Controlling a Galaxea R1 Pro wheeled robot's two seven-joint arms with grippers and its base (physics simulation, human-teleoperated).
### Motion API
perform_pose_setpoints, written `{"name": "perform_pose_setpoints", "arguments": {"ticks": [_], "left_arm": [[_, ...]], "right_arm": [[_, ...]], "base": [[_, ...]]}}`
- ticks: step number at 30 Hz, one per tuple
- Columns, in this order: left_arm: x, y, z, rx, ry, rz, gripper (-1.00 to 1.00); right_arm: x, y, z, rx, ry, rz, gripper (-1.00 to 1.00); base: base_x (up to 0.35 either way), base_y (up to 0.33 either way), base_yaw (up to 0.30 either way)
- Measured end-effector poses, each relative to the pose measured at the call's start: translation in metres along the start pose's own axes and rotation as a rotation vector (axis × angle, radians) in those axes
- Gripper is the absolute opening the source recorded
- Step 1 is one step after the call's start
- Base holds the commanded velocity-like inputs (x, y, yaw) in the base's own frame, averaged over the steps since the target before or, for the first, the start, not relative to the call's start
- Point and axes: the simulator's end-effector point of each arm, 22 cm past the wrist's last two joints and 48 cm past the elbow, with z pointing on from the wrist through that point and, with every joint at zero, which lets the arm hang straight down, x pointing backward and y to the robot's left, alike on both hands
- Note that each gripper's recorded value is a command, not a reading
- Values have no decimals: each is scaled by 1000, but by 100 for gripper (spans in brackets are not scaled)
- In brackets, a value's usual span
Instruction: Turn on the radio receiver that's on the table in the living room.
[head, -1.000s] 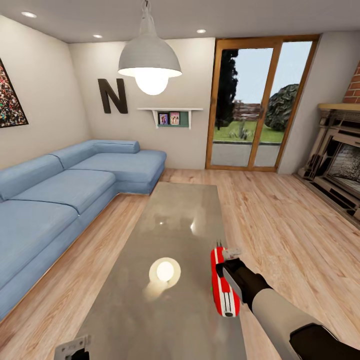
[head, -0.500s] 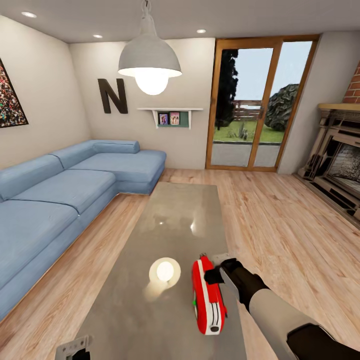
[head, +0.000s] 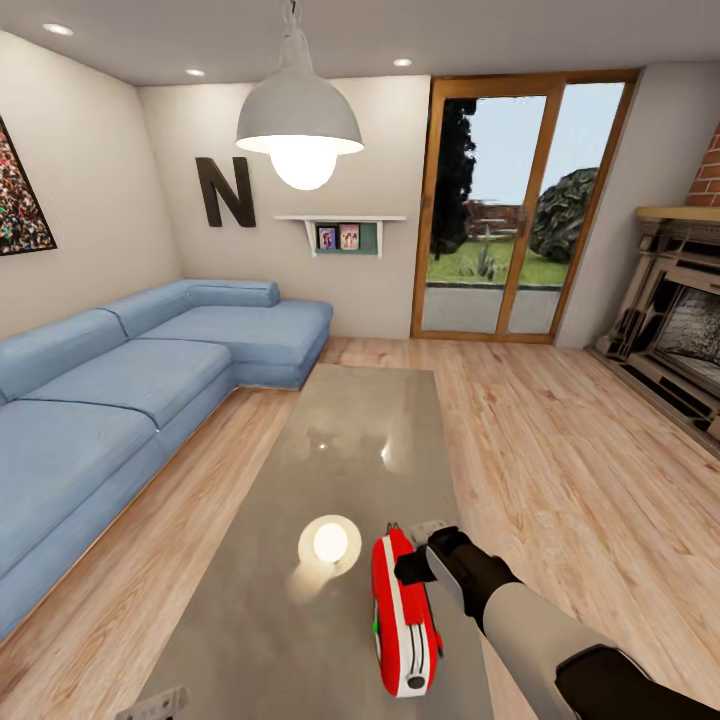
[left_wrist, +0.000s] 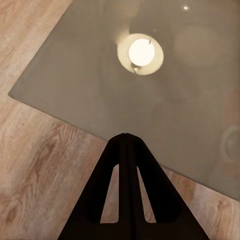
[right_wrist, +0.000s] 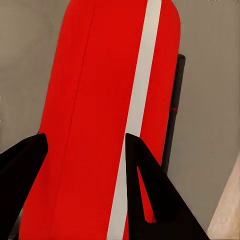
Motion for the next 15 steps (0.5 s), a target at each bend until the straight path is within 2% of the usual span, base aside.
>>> {"name": "perform_pose_setpoints", "arguments": {"ticks": [15], "left_arm": [[0, 0, 0, 0, -1, 0, -100]], "right_arm": [[0, 0, 0, 2, 0, -2, -100]], "base": [[0, 0, 0]]}}
